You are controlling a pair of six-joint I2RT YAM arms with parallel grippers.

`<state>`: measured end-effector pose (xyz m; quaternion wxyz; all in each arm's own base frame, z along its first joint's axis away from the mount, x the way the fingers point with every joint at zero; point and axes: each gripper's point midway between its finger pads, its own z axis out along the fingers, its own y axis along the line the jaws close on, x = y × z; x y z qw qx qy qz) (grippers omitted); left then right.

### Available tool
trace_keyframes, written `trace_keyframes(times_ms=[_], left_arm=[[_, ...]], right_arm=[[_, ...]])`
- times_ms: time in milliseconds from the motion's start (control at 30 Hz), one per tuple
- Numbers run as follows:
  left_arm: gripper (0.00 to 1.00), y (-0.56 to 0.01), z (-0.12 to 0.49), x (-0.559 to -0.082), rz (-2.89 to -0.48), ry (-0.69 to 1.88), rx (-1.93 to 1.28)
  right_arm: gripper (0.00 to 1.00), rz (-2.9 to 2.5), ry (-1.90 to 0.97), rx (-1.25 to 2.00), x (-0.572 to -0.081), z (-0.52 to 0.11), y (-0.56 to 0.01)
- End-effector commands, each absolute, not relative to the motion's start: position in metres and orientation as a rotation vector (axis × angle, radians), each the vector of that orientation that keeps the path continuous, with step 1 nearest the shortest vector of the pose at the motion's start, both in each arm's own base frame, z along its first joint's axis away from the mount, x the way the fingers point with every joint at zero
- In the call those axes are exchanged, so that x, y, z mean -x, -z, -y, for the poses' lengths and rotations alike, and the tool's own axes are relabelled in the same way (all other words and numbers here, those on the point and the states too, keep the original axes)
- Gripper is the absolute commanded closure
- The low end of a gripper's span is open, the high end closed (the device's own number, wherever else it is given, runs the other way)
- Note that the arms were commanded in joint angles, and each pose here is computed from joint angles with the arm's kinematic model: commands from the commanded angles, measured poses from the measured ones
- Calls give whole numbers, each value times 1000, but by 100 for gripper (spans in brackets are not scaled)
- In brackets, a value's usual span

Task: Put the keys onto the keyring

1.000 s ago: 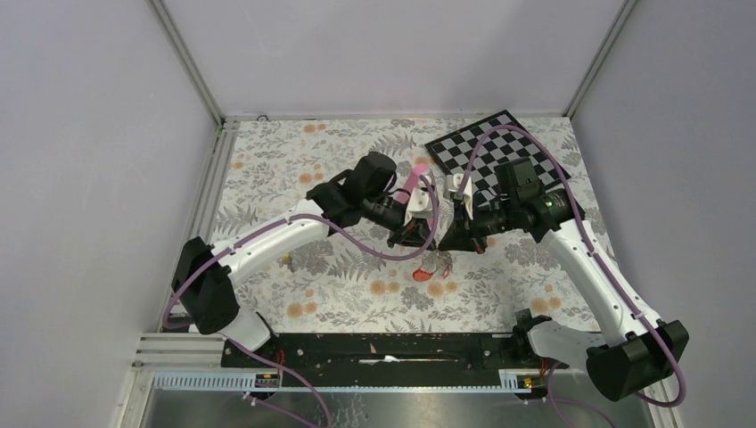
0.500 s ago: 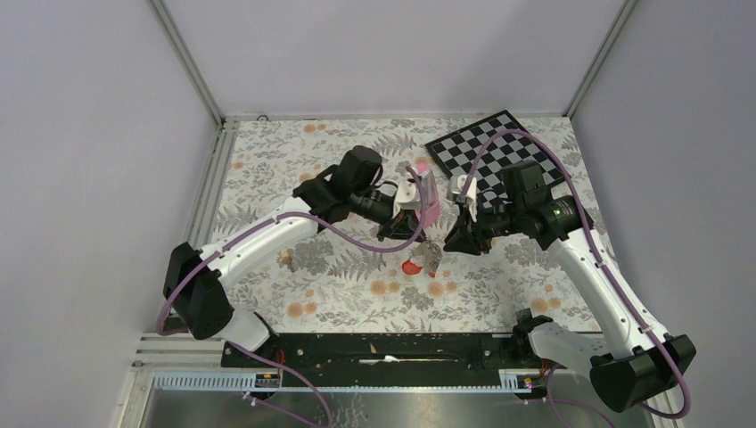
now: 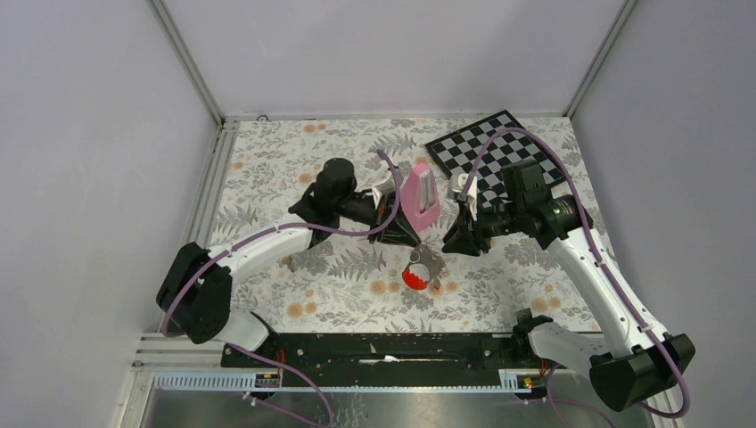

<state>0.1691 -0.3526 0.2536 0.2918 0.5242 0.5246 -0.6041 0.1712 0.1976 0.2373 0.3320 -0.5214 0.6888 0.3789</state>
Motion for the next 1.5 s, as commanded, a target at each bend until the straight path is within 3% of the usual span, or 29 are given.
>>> trace_keyframes(times_ms=[0,500,833,1467], left_arm=[[100,-318,340,-152,-1129,1753,-1271],[100,-306,340,-163,-1171,1718,-1250],[100,-284,348,-183,-1290,1609,-1269],[100,-282,353,-191,-1318,1650,-1145]], right_arm=[[65,-1716,-1052,1338,-176,-208,-261],[65,-1670,-1034,1315,-189,-214,-288],[64,-1645,-1199,1263,-192,-230,-295],[65,-1728,-1279,1212,-198,-241,-260]])
